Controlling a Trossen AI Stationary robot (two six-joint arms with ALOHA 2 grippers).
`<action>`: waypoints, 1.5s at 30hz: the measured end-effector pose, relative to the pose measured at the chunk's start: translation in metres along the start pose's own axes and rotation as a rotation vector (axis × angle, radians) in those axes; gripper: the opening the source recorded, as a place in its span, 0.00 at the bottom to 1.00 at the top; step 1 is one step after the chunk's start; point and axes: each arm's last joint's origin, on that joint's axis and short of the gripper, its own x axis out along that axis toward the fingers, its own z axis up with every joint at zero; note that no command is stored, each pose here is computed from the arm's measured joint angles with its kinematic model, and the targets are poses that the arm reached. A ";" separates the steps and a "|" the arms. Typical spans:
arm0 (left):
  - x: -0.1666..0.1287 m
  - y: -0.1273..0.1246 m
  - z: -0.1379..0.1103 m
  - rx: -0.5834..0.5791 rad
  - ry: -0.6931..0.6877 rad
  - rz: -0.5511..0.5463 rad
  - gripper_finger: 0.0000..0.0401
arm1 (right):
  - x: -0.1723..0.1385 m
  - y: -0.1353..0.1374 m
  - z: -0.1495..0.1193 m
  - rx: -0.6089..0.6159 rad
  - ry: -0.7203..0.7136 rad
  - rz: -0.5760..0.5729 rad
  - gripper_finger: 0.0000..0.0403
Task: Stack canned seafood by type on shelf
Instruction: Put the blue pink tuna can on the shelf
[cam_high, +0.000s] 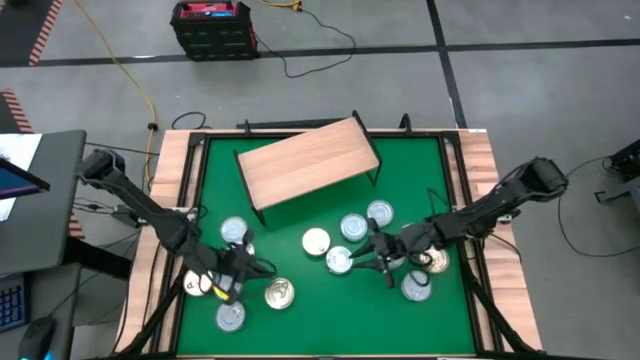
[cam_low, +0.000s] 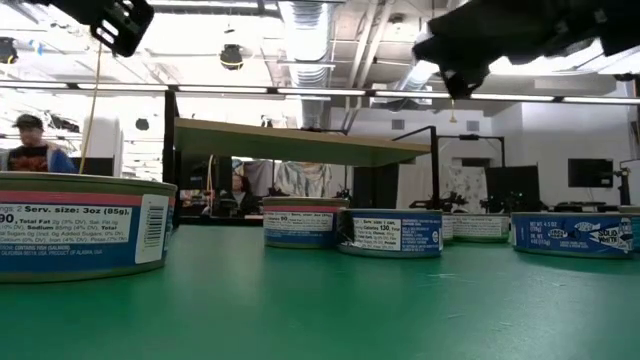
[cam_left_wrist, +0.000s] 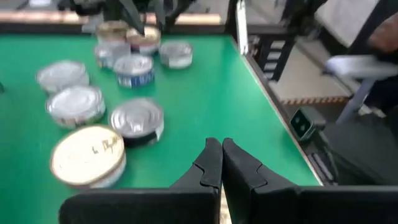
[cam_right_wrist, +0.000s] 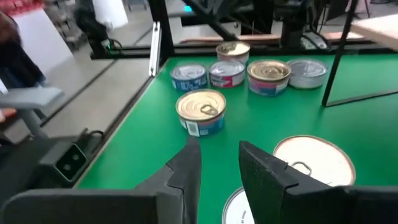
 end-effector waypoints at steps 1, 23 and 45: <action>0.003 -0.004 0.000 -0.009 0.025 0.008 0.00 | 0.004 0.000 -0.001 -0.002 0.009 -0.003 0.34; 0.099 -0.009 -0.031 -0.235 0.440 0.318 0.28 | 0.012 0.016 -0.012 -0.016 0.090 0.033 0.34; 0.073 -0.080 -0.003 0.184 0.416 0.049 0.23 | 0.012 0.013 -0.016 -0.064 0.130 -0.048 0.34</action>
